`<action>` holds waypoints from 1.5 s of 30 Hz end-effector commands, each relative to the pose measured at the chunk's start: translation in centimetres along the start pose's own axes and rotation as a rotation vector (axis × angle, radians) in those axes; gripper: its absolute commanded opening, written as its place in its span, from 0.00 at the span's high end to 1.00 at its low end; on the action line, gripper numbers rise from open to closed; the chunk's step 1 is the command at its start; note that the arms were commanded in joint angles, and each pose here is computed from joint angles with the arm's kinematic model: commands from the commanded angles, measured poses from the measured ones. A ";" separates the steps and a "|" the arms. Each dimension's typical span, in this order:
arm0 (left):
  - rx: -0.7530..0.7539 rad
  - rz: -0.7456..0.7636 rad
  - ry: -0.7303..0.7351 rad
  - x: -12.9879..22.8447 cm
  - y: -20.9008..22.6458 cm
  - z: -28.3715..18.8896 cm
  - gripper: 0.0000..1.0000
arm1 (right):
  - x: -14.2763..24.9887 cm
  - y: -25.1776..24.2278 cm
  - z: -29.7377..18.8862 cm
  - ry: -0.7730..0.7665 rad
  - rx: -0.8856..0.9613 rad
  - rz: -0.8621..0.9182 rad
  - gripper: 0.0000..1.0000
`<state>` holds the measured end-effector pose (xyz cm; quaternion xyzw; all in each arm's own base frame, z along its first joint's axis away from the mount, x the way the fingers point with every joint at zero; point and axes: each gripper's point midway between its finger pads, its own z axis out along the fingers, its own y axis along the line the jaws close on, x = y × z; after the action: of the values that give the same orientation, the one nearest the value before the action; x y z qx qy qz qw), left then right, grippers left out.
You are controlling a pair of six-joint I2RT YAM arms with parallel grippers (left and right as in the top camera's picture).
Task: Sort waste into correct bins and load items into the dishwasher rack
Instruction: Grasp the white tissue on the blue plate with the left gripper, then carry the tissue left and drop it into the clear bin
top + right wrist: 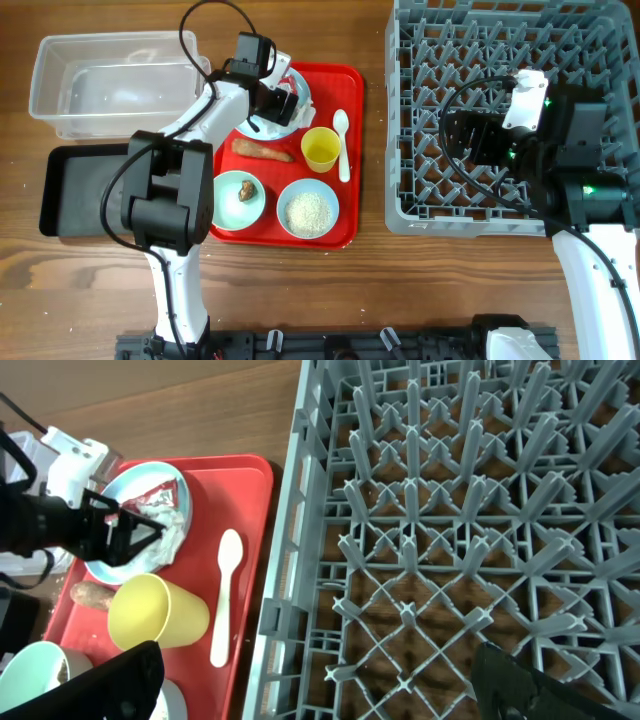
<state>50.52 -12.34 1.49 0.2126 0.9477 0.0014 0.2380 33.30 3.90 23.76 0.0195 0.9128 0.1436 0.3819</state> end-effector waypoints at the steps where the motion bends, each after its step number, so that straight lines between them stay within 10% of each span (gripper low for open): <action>1: -0.003 0.018 0.046 1.3 -0.2 1.7 0.04 | -0.4 0.4 0.0 -0.003 -0.014 0.013 0.00; 5: 0.001 0.014 0.065 1.8 -0.3 1.8 0.79 | -0.4 0.4 0.0 -0.004 -0.014 0.013 0.00; 8: -0.001 -0.020 0.067 1.9 -0.3 1.8 0.94 | -0.4 0.4 0.0 -0.003 -0.014 0.015 0.00; 21: 0.012 -0.312 -0.128 -3.9 0.6 -7.6 0.96 | -0.3 0.4 0.0 0.001 -0.014 0.017 0.00; 45: -0.005 -0.652 -0.204 -3.7 3.0 -18.6 0.96 | -0.1 0.4 0.0 0.012 -0.012 0.020 0.00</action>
<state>45.85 -11.80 17.70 -0.0376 0.9500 -0.1085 0.2904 33.03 3.90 23.49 0.0242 0.9157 0.1450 0.3740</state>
